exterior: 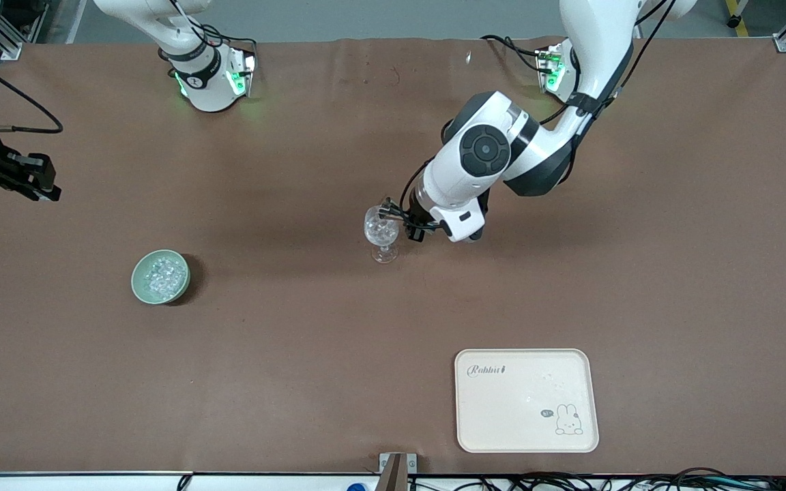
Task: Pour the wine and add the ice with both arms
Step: 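Tilt the jigger over the wine glass with the left gripper to pour, then move the jigger toward the tray while the right gripper carries ice to the glass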
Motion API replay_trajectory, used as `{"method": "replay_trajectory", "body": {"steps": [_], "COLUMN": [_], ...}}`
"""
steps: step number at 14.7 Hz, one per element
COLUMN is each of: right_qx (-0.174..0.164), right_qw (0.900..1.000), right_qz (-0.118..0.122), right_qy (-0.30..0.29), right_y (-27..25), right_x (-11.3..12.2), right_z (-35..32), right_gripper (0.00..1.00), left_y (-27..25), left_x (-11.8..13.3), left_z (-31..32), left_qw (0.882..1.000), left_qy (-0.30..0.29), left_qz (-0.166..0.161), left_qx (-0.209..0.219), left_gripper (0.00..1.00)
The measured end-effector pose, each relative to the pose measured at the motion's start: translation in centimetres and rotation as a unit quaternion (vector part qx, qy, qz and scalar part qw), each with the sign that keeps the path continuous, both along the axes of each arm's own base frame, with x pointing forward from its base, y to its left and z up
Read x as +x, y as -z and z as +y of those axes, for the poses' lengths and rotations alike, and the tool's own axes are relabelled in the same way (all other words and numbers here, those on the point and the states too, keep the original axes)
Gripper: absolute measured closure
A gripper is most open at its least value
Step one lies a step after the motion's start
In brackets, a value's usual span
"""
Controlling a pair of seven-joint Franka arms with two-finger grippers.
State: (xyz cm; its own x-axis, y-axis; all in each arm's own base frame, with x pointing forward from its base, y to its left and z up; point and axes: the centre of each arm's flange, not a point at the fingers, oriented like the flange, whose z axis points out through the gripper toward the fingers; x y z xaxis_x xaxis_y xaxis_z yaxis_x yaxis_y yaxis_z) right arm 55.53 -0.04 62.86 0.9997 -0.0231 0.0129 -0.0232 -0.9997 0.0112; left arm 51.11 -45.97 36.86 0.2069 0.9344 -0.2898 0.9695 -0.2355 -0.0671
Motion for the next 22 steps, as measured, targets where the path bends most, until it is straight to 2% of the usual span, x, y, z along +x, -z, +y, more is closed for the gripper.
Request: {"method": "replay_trajectory", "body": {"steps": [4,8,10,14,18,20,22], "right_qx": [0.000,0.000,0.001,0.005,0.008,0.009,0.008], "right_qw": [1.000,1.000,1.000,0.999,1.000,1.000,1.000], "right_qz": [-0.001,-0.002,-0.004,-0.016,-0.016,-0.013,-0.009], "right_qy": [0.000,0.000,-0.002,-0.032,-0.025,-0.015,0.007], "right_y": [0.0,0.0,-0.1,0.0,3.4,6.4,9.5], "right_x": [0.0,0.0,0.1,0.4,1.3,1.8,1.8], "right_z": [0.0,0.0,0.3,4.4,13.6,19.4,25.2], "right_gripper": [0.73,0.73,0.73,0.73,0.73,0.73,0.73], "left_y": [0.1,-0.8,-1.4,-3.6,-2.8,-1.2,0.5], "left_x": [1.0,1.7,2.7,7.8,14.1,16.9,19.2], "left_z": [0.6,1.3,2.7,8.3,15.8,18.9,22.5], "left_qw": [1.000,0.992,0.988,0.981,0.975,0.968,0.956], "left_qy": [-0.013,0.002,0.015,-0.018,-0.055,-0.084,-0.115], "left_qz": [0.010,0.066,0.081,0.064,0.036,0.035,0.030], "left_qx": [-0.013,-0.109,-0.134,-0.182,-0.210,-0.233,-0.269], "left_gripper": [0.79,0.79,0.79,0.79,0.79,0.79,0.79]}}
